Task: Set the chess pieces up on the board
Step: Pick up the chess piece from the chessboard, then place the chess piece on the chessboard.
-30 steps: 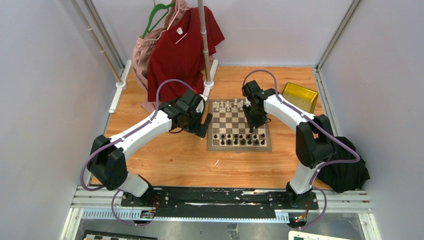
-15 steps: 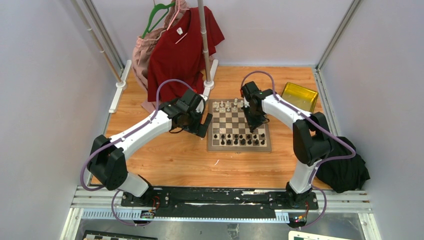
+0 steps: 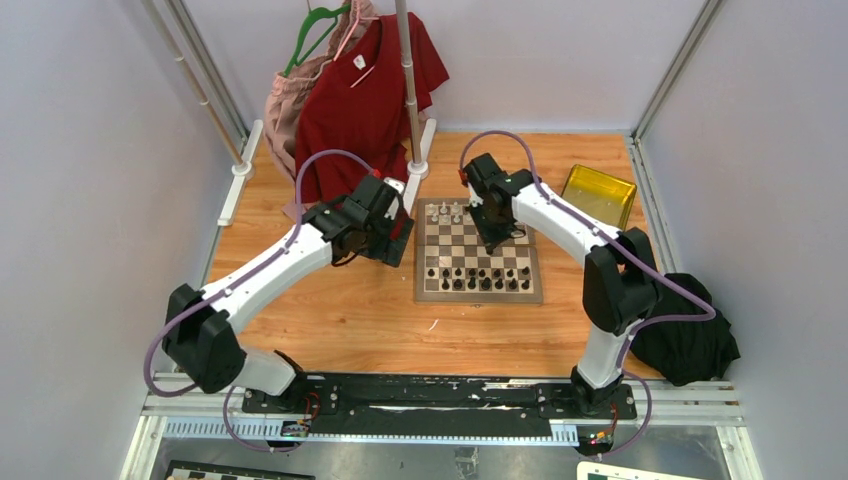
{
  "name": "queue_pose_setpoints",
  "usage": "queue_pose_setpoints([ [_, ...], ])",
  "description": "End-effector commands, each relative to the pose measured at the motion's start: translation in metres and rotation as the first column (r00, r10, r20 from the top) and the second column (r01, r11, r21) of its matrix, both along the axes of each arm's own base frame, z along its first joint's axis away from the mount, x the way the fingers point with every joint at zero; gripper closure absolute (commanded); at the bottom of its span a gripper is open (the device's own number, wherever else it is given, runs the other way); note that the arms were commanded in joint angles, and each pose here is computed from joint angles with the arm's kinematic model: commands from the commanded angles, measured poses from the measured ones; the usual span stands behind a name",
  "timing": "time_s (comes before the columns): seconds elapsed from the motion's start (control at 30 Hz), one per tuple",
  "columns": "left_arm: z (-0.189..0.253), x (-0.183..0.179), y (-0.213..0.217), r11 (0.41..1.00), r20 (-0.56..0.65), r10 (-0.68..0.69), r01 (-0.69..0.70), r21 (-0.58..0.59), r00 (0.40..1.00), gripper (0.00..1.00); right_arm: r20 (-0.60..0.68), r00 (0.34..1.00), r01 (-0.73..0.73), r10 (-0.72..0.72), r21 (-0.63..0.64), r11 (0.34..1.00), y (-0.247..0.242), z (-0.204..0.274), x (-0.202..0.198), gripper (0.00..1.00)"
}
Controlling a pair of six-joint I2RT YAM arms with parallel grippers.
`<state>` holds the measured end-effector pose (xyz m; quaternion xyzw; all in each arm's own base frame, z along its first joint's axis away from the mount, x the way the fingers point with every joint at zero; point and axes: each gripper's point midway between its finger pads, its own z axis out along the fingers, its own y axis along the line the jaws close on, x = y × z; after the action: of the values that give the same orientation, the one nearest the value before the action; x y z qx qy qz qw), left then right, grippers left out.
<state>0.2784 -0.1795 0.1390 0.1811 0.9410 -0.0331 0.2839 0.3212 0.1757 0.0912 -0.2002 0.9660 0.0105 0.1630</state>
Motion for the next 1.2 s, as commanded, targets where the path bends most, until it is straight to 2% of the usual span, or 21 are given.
queue_pose_setpoints([
  [0.0,0.055,0.017,0.02,0.996,0.186,0.09,-0.089,-0.013,0.979,0.0,0.06,0.993,-0.101,0.103,-0.035,0.994,0.021,0.035,-0.004,1.0],
  [0.43,0.094,-0.001,0.053,0.981,0.315,0.195,-0.18,-0.077,0.929,0.0,0.088,0.952,-0.29,0.292,-0.033,0.956,0.085,0.07,-0.052,1.0],
  [0.7,0.105,-0.007,0.057,0.972,0.352,0.228,-0.191,-0.136,0.908,0.0,0.071,0.924,-0.374,0.376,-0.046,0.926,0.115,0.059,-0.073,1.0],
  [1.17,0.102,-0.015,0.057,0.97,0.338,0.226,-0.178,-0.167,0.913,0.0,0.054,0.898,-0.435,0.437,-0.049,0.899,0.145,0.025,-0.072,1.0],
])
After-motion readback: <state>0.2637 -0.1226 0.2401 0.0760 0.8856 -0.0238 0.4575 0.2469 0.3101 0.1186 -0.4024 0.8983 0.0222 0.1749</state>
